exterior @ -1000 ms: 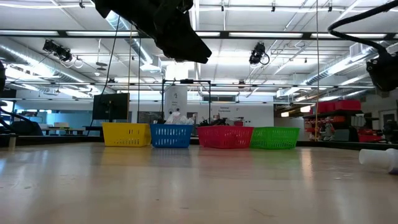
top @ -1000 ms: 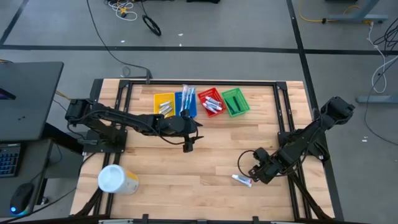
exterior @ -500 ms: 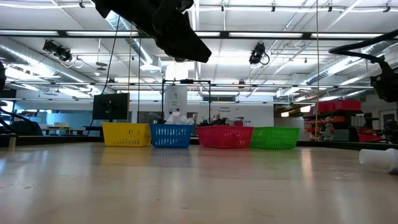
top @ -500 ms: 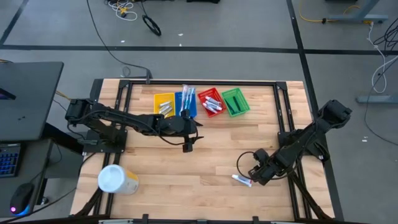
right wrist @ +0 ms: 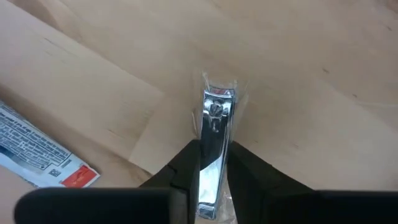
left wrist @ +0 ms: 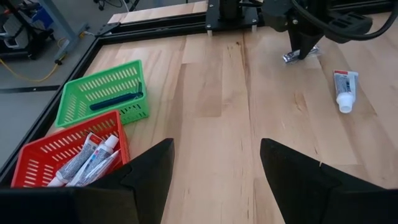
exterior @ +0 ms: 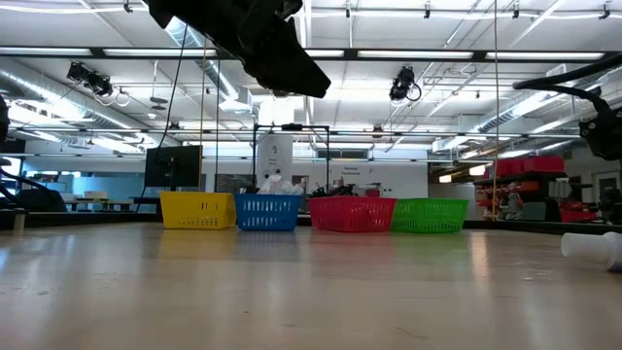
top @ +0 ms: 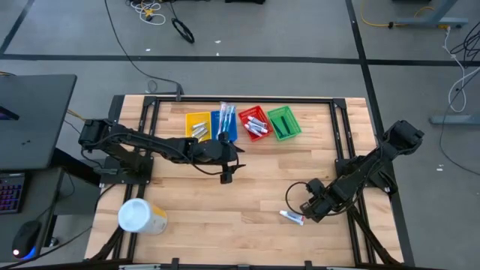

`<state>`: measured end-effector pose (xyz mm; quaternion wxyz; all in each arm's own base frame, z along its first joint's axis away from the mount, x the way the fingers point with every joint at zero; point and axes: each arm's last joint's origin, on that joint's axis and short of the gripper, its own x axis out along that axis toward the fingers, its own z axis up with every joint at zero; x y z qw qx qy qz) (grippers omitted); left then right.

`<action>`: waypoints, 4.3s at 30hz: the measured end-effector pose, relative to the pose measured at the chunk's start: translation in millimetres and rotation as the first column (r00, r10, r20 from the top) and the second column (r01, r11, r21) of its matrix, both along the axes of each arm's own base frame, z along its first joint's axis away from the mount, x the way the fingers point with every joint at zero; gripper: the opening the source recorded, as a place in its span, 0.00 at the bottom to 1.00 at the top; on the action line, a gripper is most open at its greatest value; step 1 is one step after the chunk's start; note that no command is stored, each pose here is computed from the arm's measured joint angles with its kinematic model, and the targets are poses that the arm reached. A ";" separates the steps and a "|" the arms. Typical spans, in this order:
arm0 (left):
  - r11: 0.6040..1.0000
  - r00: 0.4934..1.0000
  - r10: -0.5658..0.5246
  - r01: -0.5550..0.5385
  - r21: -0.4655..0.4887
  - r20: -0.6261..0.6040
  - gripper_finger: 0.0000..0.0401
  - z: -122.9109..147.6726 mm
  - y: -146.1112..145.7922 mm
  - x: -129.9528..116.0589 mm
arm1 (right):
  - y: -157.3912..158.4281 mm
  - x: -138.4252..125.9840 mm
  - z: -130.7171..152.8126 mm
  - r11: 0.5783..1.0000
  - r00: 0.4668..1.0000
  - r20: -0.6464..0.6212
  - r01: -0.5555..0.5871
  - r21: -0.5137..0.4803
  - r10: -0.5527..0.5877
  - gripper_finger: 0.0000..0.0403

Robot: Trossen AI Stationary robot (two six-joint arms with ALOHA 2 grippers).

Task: Pick & Place Travel size toiletries
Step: Put the nail cutter into the yellow bin

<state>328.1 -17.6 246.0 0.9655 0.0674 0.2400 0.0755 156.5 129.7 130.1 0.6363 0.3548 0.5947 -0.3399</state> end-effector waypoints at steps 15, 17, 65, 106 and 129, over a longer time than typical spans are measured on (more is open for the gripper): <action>0.963 0.987 0.152 -0.136 -0.233 0.051 0.62 1.2 -0.1 0.4 | -2.5 16.4 25.5 0.977 0.961 0.248 -0.072 -0.200 0.122 0.18; 0.962 0.988 0.148 -0.131 -0.239 0.052 0.62 1.3 -2.4 0.3 | -6.8 20.2 36.7 0.965 0.938 0.312 -0.075 -0.252 0.154 0.18; 0.923 0.874 0.233 -0.061 -0.380 0.426 0.62 -50.0 -0.6 79.7 | -82.0 93.6 111.7 0.726 0.614 0.608 0.082 -0.683 0.503 0.17; 0.907 0.866 0.333 -0.188 -0.376 0.372 0.11 -57.4 2.2 88.7 | -90.1 96.7 108.7 0.723 0.619 0.579 0.026 -0.690 0.530 0.19; 0.868 0.864 0.470 -0.416 -0.269 0.181 0.08 -40.1 51.3 67.1 | -101.9 76.3 101.8 0.745 0.724 0.466 -0.099 -0.659 0.508 0.43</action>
